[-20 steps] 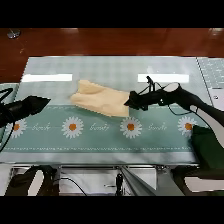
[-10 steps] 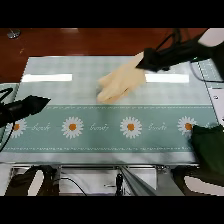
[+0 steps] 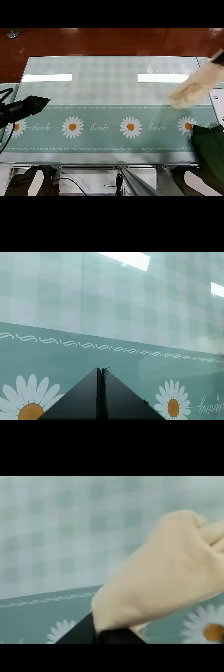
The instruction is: Fold the shirts.
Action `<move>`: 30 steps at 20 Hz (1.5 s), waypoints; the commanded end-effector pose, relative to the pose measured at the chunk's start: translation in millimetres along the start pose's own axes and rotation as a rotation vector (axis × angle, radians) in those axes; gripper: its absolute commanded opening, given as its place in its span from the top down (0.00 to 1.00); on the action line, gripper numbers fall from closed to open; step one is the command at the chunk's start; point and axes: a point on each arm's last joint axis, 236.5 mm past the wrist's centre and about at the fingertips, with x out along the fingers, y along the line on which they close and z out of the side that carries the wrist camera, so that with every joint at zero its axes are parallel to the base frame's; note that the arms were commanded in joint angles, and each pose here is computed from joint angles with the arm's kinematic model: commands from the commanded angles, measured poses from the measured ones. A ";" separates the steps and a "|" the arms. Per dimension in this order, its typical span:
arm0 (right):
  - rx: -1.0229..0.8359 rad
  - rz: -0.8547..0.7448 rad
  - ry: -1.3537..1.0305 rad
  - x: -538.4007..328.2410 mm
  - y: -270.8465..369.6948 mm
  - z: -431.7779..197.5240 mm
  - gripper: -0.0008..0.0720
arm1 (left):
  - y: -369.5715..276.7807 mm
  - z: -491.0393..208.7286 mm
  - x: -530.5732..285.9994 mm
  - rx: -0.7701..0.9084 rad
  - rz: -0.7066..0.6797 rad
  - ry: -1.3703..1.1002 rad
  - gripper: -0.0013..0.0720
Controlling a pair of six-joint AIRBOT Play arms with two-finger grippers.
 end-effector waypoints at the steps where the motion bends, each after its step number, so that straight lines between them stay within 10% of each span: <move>1: 0.187 -0.296 0.064 -49.6 -94.0 -43.5 0.96 | 1.5 -0.1 0.8 -0.005 0.003 -0.003 0.95; 12: 0.647 -0.903 0.039 -129.1 -232.2 -222.4 0.91 | 4.0 10.0 0.6 -0.006 0.013 -0.046 0.95; 14: 0.681 -0.925 0.066 -116.9 -239.9 -239.7 0.26 | 4.0 10.1 0.6 -0.005 0.013 -0.046 0.95; 15: 0.680 -0.922 0.083 -110.3 -242.1 -242.1 0.14 | 4.9 12.7 0.4 -0.004 0.017 -0.057 0.95; 18: 0.656 -0.803 -0.038 -84.9 -240.4 -203.0 0.15 | 9.2 45.3 -4.0 -0.046 0.032 -0.197 0.95; 19: 0.603 -0.699 -0.101 -68.0 -232.2 -176.0 0.38 | 6.1 50.3 -3.0 -0.069 0.018 -0.197 0.95; 20: 0.509 -0.563 -0.150 -48.6 -214.7 -147.1 0.86 | 1.7 47.9 2.4 -0.073 0.004 -0.138 0.95; 21: 0.427 -0.411 -0.208 -30.8 -190.5 -116.0 0.96 | -8.3 47.7 11.2 -0.065 -0.030 -0.068 0.95; 25: 0.220 0.212 -0.357 26.6 -41.9 -10.6 0.96 | -103.6 68.2 51.1 0.157 -0.218 0.133 0.95; 30: -0.294 0.101 0.120 168.7 22.7 -96.5 0.96 | -120.6 40.9 119.3 0.457 0.009 0.275 0.95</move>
